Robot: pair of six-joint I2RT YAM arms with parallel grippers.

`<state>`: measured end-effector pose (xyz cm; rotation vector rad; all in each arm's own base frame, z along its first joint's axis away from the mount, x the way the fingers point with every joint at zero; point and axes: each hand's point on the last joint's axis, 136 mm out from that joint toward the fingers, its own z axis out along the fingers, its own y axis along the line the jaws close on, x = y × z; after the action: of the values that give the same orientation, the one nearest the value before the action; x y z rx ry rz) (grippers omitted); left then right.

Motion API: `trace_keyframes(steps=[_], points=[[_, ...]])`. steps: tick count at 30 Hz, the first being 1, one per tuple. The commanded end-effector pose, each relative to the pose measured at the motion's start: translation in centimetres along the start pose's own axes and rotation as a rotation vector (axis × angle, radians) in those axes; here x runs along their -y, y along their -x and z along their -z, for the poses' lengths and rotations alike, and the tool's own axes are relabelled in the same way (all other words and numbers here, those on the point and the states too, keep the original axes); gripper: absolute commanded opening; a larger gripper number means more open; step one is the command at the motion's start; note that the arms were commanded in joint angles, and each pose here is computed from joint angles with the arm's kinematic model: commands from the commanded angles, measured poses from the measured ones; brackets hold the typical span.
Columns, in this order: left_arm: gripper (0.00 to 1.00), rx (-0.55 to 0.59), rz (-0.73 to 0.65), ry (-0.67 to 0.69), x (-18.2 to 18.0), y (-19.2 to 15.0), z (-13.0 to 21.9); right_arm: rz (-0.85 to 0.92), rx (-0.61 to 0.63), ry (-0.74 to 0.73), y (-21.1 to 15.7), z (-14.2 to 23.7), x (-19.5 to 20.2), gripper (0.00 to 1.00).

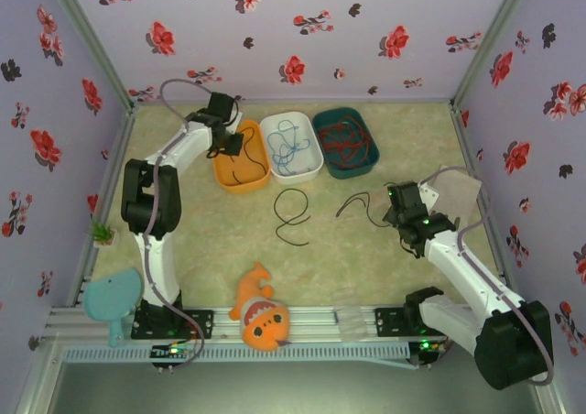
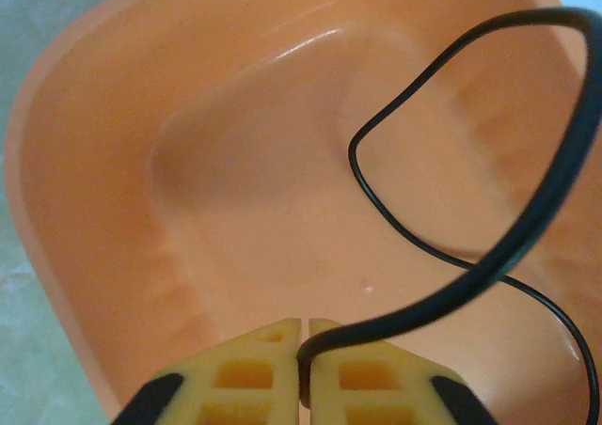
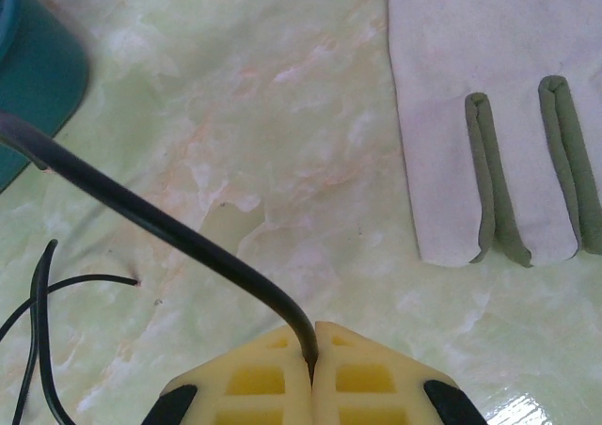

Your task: Untangle the cables

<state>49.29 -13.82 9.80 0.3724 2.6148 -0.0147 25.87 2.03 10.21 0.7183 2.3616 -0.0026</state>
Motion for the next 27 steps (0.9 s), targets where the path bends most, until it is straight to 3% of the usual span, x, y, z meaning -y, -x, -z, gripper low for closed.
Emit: trace_keyframes(steps=[1,3,5,13,17,27], points=[[0.26,-0.045,0.004,-0.004,-0.3,-0.9,-0.3,-0.02,0.019,0.015,0.7,0.1,-0.5,0.0],[0.42,-0.044,0.008,-0.008,-0.3,-0.9,0.1,-0.021,0.018,0.015,0.7,0.1,-0.4,0.0],[0.52,-0.033,0.008,-0.012,-0.2,-0.8,0.8,-0.021,0.019,0.015,0.7,0.1,-0.5,0.0],[0.78,0.04,0.046,-0.021,-0.2,0.2,3.9,-0.021,0.016,0.022,0.7,0.0,-0.7,0.0],[0.78,0.054,0.051,-0.021,-0.3,0.6,4.1,-0.022,0.015,0.025,0.7,-0.1,-0.8,0.0],[0.56,0.004,0.065,-0.011,-0.3,-0.1,2.4,-0.025,0.02,0.033,0.8,0.2,-0.8,0.0]])
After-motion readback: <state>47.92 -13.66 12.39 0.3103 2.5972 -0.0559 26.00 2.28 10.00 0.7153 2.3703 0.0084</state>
